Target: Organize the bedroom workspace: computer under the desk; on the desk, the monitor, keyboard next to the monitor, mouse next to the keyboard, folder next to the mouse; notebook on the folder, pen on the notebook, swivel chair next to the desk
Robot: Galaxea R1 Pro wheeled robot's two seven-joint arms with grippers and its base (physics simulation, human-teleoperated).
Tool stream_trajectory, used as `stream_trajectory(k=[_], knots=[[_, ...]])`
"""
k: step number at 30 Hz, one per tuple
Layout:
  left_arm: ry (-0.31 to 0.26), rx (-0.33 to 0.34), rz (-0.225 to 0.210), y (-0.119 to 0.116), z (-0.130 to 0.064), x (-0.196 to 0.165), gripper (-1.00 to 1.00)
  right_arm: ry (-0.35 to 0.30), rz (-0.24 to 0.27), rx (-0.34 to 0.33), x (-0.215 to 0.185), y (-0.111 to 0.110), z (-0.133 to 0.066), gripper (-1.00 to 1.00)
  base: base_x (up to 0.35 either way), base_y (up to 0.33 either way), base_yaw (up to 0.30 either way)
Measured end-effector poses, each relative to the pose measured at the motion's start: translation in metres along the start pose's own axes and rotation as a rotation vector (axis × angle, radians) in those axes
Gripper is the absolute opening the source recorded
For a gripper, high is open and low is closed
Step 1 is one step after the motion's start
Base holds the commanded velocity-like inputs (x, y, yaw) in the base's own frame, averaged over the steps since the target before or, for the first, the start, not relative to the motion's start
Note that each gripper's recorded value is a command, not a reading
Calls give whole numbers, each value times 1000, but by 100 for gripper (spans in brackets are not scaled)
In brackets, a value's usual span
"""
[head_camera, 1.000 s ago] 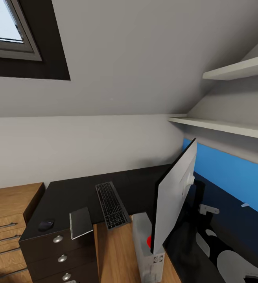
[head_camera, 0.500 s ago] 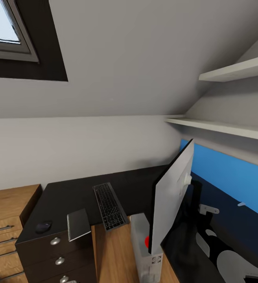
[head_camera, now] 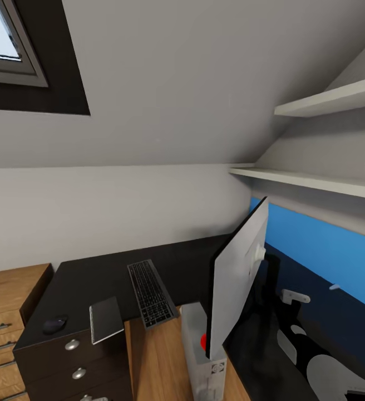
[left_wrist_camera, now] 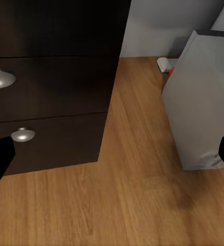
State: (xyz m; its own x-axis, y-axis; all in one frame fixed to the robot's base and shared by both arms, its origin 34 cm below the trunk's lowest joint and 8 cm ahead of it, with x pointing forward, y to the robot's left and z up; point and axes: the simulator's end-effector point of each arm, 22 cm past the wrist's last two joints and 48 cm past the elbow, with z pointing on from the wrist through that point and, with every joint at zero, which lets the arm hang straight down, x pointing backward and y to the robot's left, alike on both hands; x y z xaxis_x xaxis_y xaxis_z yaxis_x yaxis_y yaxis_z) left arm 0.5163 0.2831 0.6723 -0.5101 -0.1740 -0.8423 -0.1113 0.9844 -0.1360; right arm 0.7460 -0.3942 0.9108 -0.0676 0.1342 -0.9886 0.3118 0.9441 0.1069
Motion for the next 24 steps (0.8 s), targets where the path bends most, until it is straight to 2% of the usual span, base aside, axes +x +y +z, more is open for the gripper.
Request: stream_trajectory(k=[9, 24], knots=[[-1, -1, 0, 2, 7, 11, 100, 0, 0, 0, 13, -1, 2, 100, 0, 0, -2], [-1, -1, 0, 2, 7, 11, 100, -1, 0, 1, 13, -1, 2, 100, 0, 0, 0]])
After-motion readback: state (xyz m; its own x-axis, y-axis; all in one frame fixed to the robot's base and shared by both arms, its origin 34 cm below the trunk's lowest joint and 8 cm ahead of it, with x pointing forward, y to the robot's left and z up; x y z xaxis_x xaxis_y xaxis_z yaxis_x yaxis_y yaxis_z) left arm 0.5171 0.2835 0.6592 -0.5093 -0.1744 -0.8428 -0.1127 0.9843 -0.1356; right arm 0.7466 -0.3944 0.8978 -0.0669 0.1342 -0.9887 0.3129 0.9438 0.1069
